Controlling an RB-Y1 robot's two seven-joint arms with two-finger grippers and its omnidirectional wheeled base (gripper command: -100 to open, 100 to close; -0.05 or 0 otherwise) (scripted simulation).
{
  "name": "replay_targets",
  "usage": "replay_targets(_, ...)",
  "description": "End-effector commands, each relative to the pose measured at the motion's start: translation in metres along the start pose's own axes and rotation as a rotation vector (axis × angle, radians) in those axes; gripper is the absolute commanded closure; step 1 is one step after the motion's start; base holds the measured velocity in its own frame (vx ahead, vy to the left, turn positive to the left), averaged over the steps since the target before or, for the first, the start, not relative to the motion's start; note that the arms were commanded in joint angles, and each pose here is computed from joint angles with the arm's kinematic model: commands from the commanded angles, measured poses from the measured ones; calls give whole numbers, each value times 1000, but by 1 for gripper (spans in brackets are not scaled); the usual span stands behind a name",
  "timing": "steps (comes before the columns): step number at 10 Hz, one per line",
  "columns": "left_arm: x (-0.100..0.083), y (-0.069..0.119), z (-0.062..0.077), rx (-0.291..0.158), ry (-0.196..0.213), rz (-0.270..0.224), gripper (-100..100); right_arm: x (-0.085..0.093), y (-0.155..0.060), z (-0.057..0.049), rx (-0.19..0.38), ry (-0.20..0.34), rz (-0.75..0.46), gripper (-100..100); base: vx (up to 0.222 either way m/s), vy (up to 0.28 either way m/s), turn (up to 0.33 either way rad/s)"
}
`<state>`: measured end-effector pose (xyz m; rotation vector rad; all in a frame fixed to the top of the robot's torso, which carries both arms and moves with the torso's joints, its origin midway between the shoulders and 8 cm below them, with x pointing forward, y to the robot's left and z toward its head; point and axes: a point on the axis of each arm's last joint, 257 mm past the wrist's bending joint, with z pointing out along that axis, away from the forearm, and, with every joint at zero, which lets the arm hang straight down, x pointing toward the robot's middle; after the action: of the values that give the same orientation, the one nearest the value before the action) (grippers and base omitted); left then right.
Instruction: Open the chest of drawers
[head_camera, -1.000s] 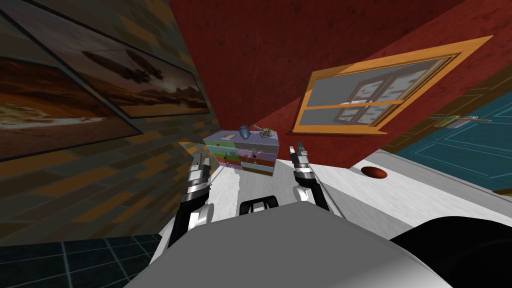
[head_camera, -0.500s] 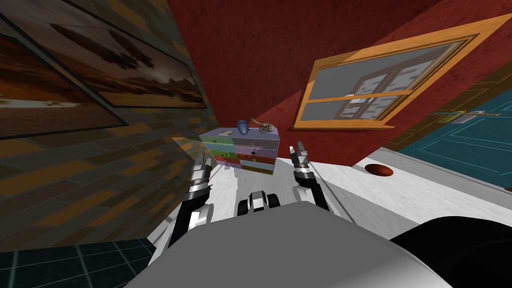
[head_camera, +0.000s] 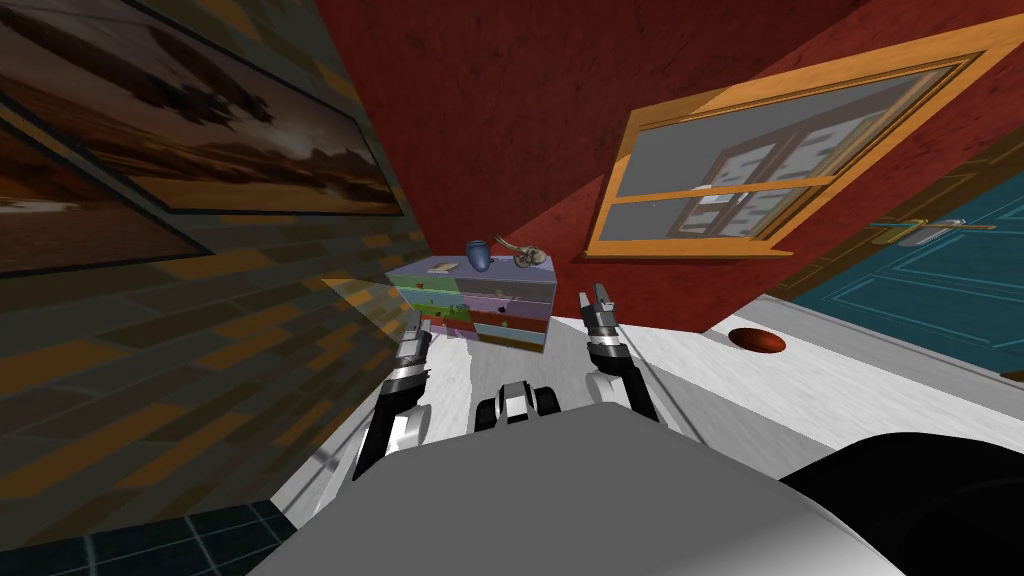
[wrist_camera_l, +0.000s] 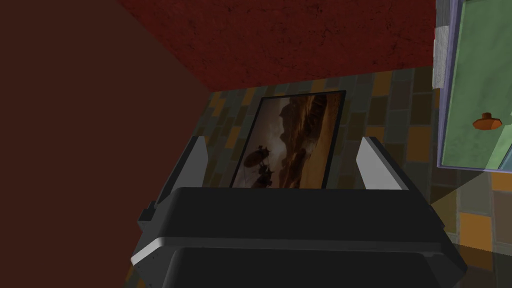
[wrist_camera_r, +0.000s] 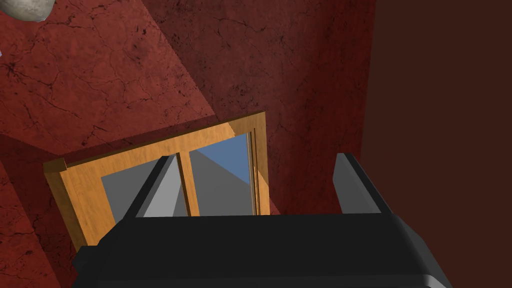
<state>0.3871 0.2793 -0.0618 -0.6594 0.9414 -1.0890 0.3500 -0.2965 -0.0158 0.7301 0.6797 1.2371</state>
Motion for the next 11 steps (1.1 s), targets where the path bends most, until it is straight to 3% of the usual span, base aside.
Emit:
replay_targets(1, 8, 20, -3, -28, 20, 3, -100, 0, 0, 0, 0, 0, 0, 0, 81, -53, -34)
replay_targets(11, 39, 84, -10, -127, 59, -15, -100, 0, 0, 0, 0, 0, 0, 0, 84, -54, -29)
